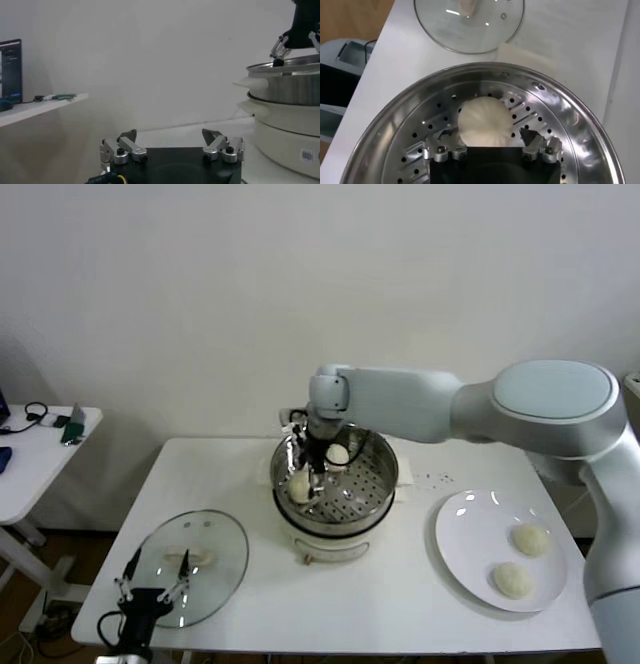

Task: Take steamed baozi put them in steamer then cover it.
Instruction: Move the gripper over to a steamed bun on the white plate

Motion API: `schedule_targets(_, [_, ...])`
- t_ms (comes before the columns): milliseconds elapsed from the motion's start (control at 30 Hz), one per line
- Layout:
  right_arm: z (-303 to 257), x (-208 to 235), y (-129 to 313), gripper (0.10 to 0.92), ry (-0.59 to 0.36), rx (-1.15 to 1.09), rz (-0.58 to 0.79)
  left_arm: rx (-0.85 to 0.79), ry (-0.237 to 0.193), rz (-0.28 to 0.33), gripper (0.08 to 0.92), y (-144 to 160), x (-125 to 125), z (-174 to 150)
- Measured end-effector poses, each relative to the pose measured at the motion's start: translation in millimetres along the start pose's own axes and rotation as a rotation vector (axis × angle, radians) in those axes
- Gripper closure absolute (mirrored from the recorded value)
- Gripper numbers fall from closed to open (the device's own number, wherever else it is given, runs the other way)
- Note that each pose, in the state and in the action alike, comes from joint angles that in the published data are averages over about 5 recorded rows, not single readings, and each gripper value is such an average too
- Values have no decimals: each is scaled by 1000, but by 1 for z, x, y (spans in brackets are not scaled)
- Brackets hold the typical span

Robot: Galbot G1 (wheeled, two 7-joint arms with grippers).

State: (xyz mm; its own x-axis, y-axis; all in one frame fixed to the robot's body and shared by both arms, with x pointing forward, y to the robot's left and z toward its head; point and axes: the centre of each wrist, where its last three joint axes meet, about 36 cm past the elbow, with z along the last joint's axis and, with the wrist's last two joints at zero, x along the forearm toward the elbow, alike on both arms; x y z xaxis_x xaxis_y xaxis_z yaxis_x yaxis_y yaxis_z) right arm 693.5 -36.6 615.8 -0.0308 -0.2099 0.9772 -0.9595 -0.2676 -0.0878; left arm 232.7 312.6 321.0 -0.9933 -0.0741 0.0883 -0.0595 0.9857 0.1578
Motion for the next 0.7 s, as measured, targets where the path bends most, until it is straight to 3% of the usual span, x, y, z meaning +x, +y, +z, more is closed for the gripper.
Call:
schedule_targets(367, [78,74,31,200,-3,-21,27,-1,-4,-1,177,0,-2,-2])
schedule_targets(700, [182,90,96,200,39,-59,44,1,-1,-1,177,-2,-3,-7])
